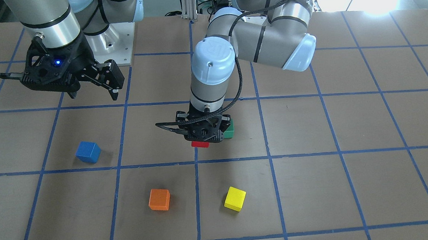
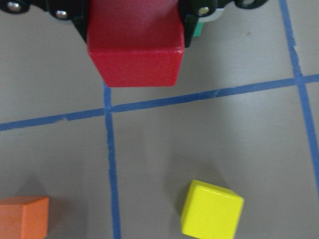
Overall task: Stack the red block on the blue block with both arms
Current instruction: 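Lift and carry the red cube with the left gripper toward the orange cube, then lower the red cube onto the table and open the left gripper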
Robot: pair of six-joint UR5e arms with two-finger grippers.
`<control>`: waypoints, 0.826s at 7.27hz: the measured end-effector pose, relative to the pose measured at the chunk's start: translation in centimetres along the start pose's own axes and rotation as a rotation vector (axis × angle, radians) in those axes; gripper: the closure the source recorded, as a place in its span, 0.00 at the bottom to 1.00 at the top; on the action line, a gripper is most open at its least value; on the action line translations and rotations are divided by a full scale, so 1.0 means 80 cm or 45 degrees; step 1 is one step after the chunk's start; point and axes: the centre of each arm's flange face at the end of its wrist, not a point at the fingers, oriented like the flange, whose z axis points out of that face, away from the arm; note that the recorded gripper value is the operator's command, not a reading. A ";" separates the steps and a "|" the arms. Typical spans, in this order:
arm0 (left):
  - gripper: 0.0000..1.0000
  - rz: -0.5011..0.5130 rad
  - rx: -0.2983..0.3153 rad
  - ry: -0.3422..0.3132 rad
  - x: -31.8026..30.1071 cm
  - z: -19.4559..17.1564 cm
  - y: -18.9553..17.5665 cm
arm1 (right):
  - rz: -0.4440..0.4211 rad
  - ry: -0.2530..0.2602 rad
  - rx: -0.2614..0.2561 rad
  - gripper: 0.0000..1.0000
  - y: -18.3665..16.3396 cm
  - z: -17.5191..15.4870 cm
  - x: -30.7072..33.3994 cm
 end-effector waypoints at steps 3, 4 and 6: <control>0.71 -0.061 -0.038 -0.009 0.050 0.080 0.006 | -0.004 0.000 0.000 0.00 0.001 -0.001 0.000; 0.35 -0.076 -0.036 -0.010 0.062 0.099 0.008 | -0.002 0.000 0.000 0.00 0.001 -0.001 0.000; 0.00 -0.080 -0.031 -0.015 0.075 0.127 0.011 | -0.002 0.001 0.002 0.00 0.001 -0.001 0.000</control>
